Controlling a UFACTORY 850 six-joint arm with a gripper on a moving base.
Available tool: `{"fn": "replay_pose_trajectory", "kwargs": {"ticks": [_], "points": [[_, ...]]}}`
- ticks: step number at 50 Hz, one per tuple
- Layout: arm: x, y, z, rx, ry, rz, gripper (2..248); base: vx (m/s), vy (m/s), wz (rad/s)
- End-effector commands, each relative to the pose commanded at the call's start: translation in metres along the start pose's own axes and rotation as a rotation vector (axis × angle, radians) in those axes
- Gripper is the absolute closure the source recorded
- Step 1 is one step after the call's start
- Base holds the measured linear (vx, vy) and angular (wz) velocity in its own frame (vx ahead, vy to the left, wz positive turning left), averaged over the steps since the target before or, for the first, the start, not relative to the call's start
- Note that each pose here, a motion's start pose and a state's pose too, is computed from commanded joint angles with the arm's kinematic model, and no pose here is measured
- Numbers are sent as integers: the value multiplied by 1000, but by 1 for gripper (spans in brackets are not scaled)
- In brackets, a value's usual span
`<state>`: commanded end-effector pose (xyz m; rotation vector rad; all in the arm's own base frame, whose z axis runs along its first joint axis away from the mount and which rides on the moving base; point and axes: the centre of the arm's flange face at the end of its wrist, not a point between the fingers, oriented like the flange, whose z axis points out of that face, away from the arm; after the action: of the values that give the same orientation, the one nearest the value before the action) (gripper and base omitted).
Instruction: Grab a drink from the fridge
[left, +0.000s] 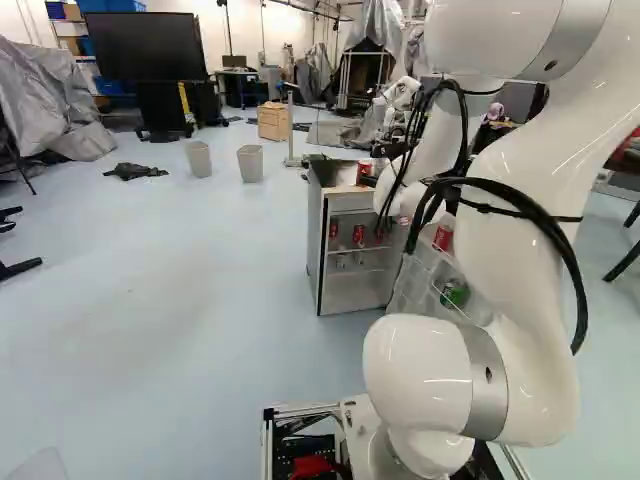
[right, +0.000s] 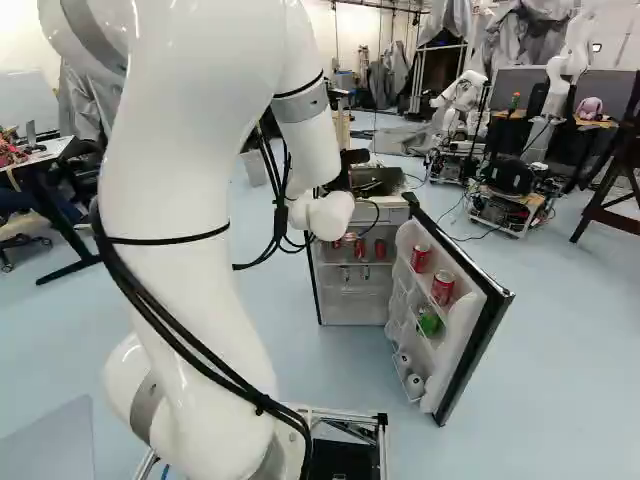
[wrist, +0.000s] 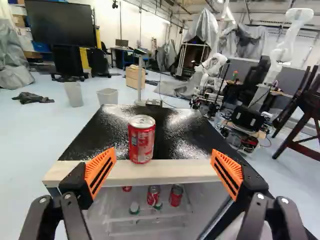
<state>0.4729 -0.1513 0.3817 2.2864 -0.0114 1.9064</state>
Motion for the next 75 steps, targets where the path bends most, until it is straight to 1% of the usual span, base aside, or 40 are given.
{"fn": "replay_pose_trajectory", "kwargs": {"ticks": [9, 20, 35, 47, 62, 68, 75], "points": [[0, 17, -13, -76, -65, 34, 3, 0, 0, 0], [0, 39, -27, -187, -133, 99, 3, 0, 0, 0], [0, 69, -46, -337, -217, 208, 3, 0, 0, 0], [-1, 92, -59, -442, -285, 308, 3, 0, 0, 0], [-1, 116, -72, -547, -365, 440, 3, 0, 0, 0], [0, 124, -77, -573, -395, 483, 3, 0, 0, 0], [3, 134, -80, -590, -410, 508, 3, 0, 0, 0]]}}
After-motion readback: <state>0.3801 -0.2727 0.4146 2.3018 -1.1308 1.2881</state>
